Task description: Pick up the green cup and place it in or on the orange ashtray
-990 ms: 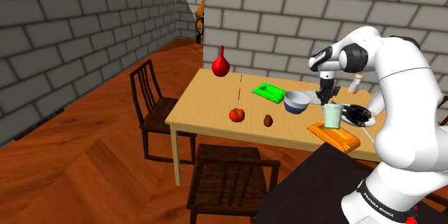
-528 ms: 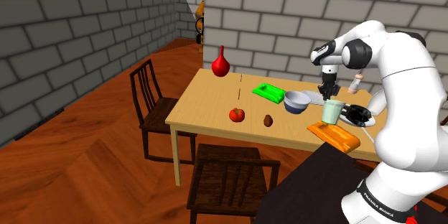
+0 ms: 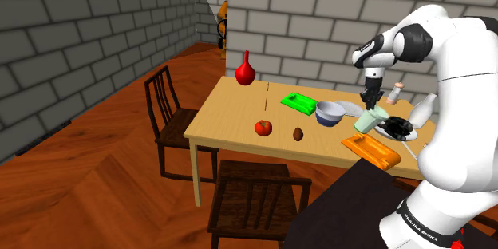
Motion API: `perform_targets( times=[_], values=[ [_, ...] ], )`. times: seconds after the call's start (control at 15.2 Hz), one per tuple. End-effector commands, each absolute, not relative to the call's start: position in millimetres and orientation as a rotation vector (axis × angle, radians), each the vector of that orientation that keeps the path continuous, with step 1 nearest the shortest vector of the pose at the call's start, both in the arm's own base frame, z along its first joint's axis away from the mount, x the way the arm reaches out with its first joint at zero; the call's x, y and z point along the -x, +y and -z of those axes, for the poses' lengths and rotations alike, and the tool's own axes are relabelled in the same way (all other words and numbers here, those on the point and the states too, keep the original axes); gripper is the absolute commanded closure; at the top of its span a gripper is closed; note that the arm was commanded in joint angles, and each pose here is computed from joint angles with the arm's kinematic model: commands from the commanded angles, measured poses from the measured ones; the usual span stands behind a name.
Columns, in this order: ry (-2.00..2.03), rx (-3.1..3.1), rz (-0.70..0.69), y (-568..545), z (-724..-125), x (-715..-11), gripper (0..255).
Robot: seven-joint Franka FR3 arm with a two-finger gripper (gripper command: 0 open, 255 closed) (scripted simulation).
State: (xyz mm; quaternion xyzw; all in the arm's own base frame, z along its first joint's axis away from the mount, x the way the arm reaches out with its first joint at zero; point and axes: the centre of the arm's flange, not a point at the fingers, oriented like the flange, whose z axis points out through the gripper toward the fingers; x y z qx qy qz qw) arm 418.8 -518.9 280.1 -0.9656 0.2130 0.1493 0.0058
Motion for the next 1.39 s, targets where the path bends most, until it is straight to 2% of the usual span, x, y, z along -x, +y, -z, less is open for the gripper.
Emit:
perform_targets(
  times=[0.0, 1.32],
  values=[
    [0.666, 3.022, -0.467, -517.3, -274.0, -416.4, 255],
    [0.666, 3.022, -0.467, -517.3, -176.6, -416.4, 255]
  ],
)
